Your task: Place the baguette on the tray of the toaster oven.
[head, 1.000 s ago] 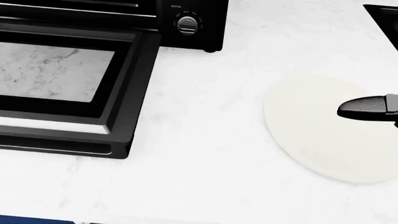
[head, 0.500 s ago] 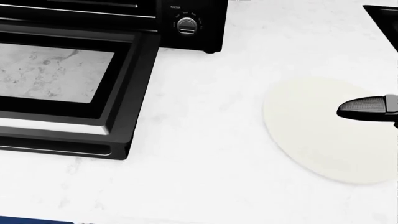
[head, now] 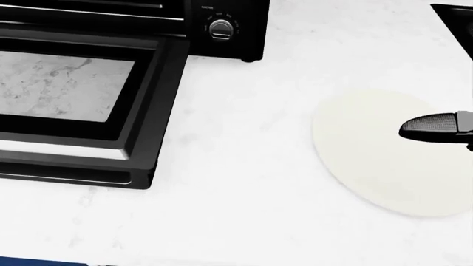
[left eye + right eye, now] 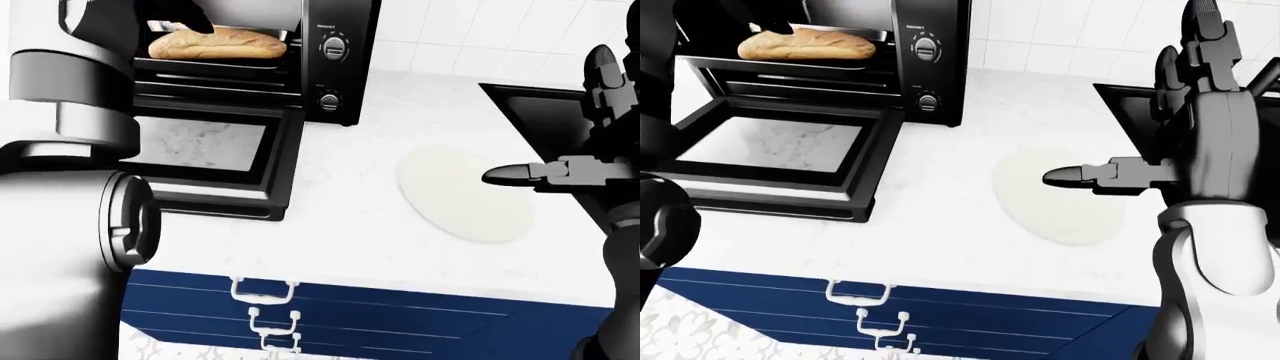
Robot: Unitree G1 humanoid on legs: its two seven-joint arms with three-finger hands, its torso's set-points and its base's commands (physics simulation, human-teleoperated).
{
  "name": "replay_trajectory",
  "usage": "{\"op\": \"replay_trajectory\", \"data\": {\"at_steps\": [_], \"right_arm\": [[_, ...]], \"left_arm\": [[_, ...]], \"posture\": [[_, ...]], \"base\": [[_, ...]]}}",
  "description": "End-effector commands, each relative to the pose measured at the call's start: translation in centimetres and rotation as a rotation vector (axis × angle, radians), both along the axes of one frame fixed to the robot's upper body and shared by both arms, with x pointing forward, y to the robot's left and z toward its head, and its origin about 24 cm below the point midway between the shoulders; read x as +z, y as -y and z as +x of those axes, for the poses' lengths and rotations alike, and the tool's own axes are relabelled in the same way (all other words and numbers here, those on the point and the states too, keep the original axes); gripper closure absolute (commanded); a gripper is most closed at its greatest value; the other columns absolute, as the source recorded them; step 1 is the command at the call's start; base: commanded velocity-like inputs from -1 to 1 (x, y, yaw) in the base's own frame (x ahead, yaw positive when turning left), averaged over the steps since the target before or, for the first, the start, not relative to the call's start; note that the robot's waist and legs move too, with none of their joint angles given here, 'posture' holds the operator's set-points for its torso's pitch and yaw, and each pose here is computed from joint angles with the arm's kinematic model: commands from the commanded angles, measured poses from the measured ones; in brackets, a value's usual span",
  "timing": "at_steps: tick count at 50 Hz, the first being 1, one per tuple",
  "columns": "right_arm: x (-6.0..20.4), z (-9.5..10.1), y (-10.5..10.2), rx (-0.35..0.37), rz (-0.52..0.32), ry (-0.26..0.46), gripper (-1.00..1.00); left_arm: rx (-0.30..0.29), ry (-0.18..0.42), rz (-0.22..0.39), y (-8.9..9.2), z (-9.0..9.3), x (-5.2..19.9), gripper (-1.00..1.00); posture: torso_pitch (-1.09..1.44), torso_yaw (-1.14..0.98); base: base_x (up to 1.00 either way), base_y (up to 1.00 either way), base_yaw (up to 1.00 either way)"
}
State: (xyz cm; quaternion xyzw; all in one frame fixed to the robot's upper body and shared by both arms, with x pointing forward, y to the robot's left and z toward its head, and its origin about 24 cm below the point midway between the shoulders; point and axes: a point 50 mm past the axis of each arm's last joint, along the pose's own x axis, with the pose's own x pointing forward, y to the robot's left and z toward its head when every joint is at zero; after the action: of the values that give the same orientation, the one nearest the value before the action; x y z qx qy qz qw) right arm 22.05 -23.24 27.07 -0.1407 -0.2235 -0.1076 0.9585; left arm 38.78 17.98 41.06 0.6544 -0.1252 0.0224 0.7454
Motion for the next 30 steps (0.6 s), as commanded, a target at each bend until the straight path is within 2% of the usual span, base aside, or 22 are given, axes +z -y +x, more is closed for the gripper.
{"op": "replay_trajectory", "data": {"at_steps": [1,6,20,23,25,27,28,29,30], "right_arm": [[1.0,-0.5,-0.1,-0.01,-0.023,0.066,-1.0],[1.0,-0.4,-0.1,-0.009,-0.024,0.065,-1.0],[0.8,-0.7,-0.1,-0.006,-0.024,0.064,-1.0],[1.0,-0.5,-0.1,-0.005,-0.026,0.065,-1.0],[1.0,-0.3,-0.2,-0.005,-0.026,0.065,-1.0],[1.1,-0.3,-0.2,-0.004,-0.026,0.065,-1.0],[1.1,-0.2,-0.2,-0.004,-0.027,0.064,-1.0],[1.3,-0.2,-0.2,-0.002,-0.028,0.066,-1.0],[1.3,-0.1,-0.3,-0.001,-0.029,0.067,-1.0]], "left_arm": [[-0.014,0.088,-0.003,0.2,-1.5,2.5,-0.21],[-0.013,0.095,-0.004,0.0,-2.5,2.7,-0.21],[-0.011,0.148,-0.004,-0.5,-6.7,4.1,-0.23],[-0.015,0.166,-0.033,-0.7,-8.0,4.5,-0.25],[-0.034,0.172,-0.085,-0.9,-8.7,4.5,-0.25],[-0.035,0.171,-0.103,-1.2,-9.2,4.1,-0.29],[-0.036,0.174,-0.122,-1.5,-9.5,4.1,-0.39],[-0.051,0.167,-0.171,-1.6,-9.9,3.9,-0.42],[-0.052,0.17,-0.182,-1.7,-10.1,3.8,-0.42]], "posture": [[0.0,0.2],[0.0,0.2],[0.0,0.2],[0.0,0.2],[0.0,0.2],[0.0,0.2],[0.0,0.2],[0.0,0.2],[0.0,0.2]], "base": [[0.0,0.0,0.0],[0.0,0.0,0.0],[0.0,0.0,0.0],[0.0,0.0,0.0],[0.0,0.0,0.0],[0.0,0.0,0.0],[0.0,0.0,0.0],[0.0,0.0,0.0],[0.0,0.0,0.0]]}}
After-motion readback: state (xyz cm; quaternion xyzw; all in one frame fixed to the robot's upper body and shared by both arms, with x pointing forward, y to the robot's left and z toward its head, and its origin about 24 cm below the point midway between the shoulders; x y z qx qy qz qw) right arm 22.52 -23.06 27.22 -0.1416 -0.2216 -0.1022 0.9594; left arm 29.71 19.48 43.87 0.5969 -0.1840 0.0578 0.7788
